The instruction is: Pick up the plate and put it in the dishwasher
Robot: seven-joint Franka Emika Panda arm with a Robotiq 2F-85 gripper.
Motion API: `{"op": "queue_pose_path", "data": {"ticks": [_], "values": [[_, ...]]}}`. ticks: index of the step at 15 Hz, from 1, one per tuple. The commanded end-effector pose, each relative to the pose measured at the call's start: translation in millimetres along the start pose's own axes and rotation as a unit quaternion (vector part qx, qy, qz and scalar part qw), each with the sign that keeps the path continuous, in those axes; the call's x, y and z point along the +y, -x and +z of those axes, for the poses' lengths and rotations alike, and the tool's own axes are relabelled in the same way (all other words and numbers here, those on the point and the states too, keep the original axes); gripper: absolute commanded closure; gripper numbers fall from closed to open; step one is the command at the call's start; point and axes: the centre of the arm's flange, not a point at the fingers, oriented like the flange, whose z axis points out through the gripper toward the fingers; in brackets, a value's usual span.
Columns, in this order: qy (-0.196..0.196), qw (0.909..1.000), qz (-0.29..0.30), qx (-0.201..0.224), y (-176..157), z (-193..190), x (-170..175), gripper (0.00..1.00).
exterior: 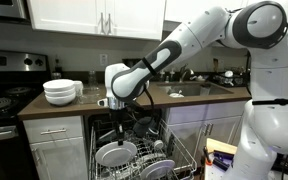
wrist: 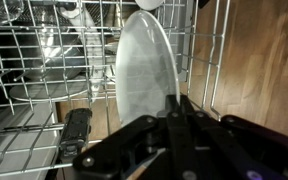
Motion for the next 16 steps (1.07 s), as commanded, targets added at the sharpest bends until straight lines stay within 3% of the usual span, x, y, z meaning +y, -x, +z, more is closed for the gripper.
{"op": "queue_pose_path", "data": {"ticks": [1, 5, 16], "values": [[-0.023, 0.9996, 0.017, -0.003, 13, -7, 1, 0.99], [-0.042, 0.9986, 0.031, -0.005, 19, -1, 5, 0.99], [-0.03, 0.9991, 0.014, -0.026, 23, 31, 11, 0.99]]}}
